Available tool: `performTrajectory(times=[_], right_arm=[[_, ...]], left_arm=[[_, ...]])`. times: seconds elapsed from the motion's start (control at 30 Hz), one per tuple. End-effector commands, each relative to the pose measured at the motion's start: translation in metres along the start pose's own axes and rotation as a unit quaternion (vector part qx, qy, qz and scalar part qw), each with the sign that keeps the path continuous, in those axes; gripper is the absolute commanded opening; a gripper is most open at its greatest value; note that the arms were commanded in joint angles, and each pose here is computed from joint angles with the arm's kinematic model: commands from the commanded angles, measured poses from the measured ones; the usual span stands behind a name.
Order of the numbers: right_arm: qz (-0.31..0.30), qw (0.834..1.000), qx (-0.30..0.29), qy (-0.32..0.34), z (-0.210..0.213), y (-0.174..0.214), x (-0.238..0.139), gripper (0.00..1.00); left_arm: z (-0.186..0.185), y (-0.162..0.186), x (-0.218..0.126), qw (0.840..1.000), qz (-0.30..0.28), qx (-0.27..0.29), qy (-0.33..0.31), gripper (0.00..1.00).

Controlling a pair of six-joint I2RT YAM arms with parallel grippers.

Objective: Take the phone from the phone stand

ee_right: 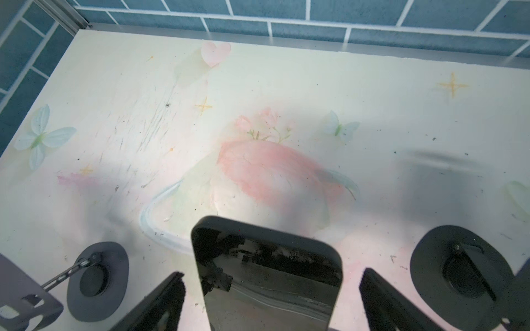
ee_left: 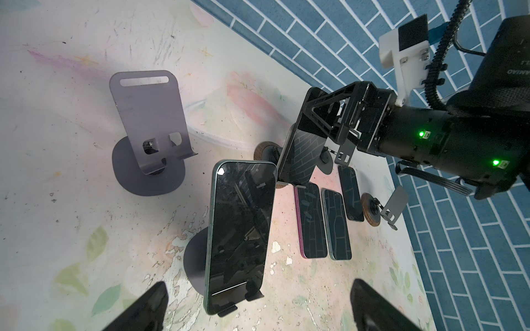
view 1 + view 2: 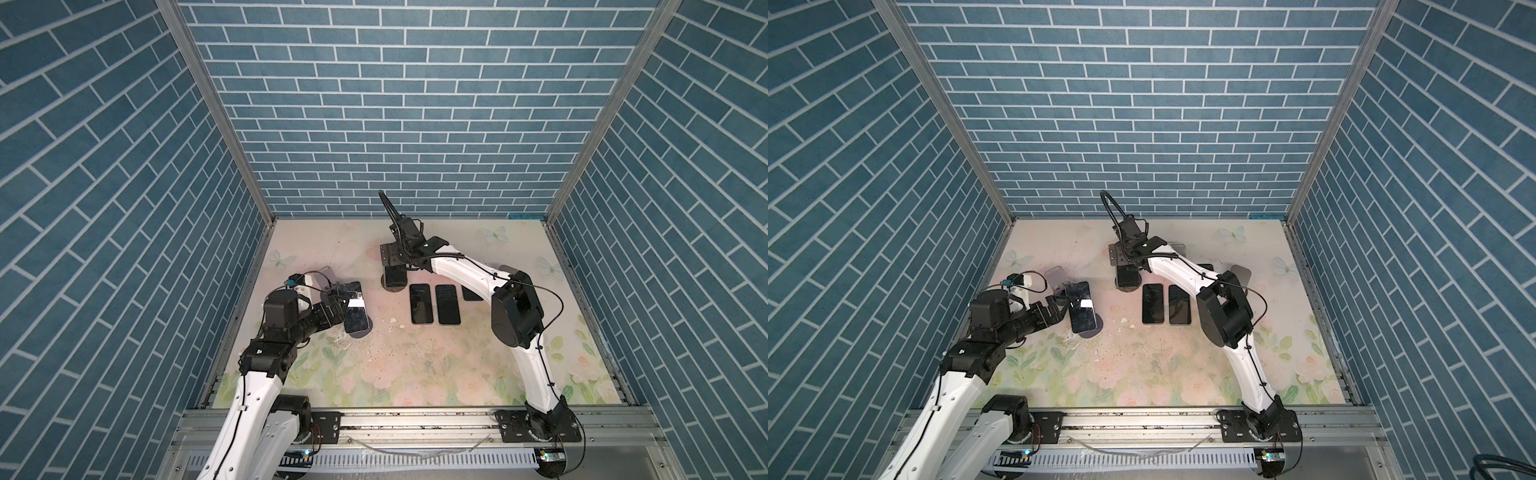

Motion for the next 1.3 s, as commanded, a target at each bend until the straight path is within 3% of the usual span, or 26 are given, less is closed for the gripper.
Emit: performTrajectory(times=[0.0, 0.77, 0.97, 1.27], right_arm=[[-0.015, 1.0, 0.008, 0.021, 0.002, -0.006, 0.006, 0.95], [-0.012, 0.997, 0.039, 0.066, 0.008, 0.007, 0.01, 0.77], [-0.007, 0.998, 0.044, 0.051, 0.012, 0.008, 0.013, 0.64], [-0.021, 0.998, 0.033, 0.039, 0.016, -0.004, -0.001, 0.58]], left_arm=[[-0.001, 0.001, 0.002, 1.0, -0.001, 0.007, 0.009, 1.0], [-0.007, 0.004, -0.001, 0.999, -0.008, 0.005, 0.039, 1.0], [-0.007, 0.005, 0.0, 0.999, -0.009, 0.004, 0.041, 1.0], [-0.006, 0.005, 0.0, 0.999, -0.008, 0.004, 0.039, 1.0]])
Point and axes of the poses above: each gripper's point midway between its finger pads, its own x axis out along the fingers, its own z axis along the line the jaws close on, y = z × x, the point moved 5 cm from there along -x, back along the fingers, and after that the axes turned 3 degrees about x, right-handed, at the moved point
